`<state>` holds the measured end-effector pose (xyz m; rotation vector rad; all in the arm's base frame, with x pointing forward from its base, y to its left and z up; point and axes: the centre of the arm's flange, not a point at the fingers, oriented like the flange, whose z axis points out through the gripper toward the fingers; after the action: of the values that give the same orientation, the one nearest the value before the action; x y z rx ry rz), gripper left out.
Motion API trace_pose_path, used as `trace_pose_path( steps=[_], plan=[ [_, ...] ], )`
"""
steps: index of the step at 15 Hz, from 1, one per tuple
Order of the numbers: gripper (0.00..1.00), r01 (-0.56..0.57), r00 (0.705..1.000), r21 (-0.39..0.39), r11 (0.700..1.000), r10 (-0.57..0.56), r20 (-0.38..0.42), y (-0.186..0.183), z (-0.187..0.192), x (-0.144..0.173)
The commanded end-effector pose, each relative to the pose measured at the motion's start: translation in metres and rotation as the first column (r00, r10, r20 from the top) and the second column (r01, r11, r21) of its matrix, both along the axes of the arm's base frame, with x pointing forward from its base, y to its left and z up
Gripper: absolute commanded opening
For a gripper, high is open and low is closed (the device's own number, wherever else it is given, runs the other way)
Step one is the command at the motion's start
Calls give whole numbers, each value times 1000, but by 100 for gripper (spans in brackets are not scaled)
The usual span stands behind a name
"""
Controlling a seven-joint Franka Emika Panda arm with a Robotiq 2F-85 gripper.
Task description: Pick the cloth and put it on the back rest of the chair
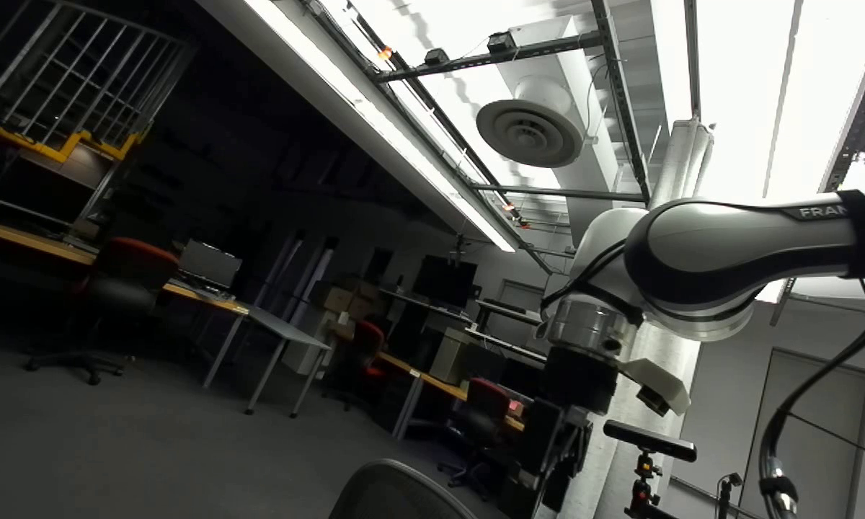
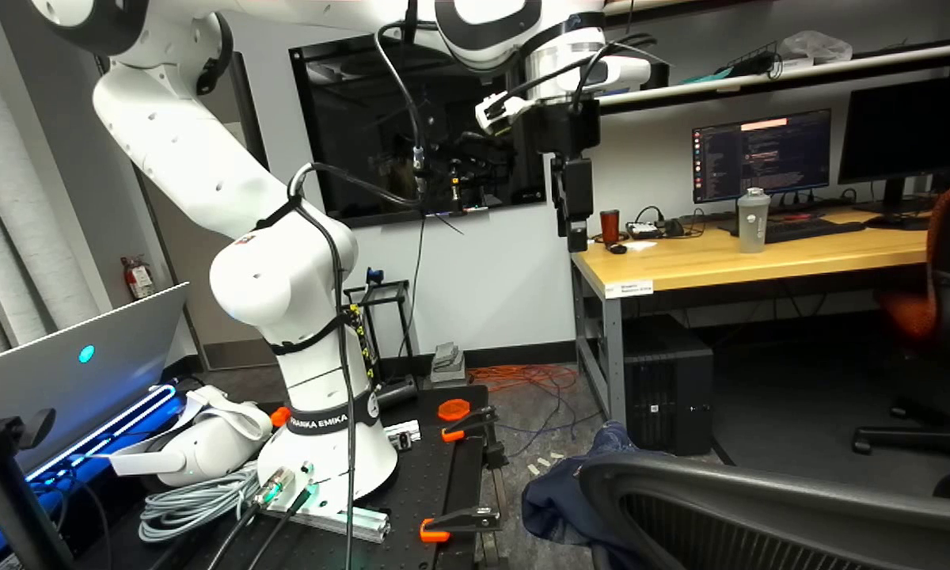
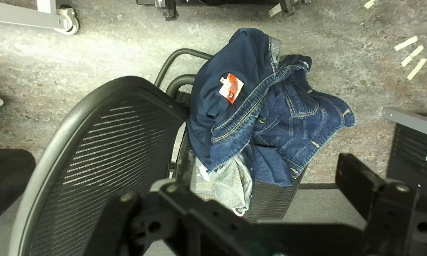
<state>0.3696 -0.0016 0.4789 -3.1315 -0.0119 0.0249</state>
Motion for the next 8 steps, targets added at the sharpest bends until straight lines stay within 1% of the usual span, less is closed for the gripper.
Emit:
trace_pose_path(
  steps=[1, 4, 8],
  plan=[
    [100, 0, 1000, 0, 1000, 0, 0, 0, 0, 0],
    [100, 6, 1000, -1, 1000, -6, 8, 1, -6, 7],
    [100, 26, 999, 2, 1000, -26, 22, 5, -23, 23]
  ],
)
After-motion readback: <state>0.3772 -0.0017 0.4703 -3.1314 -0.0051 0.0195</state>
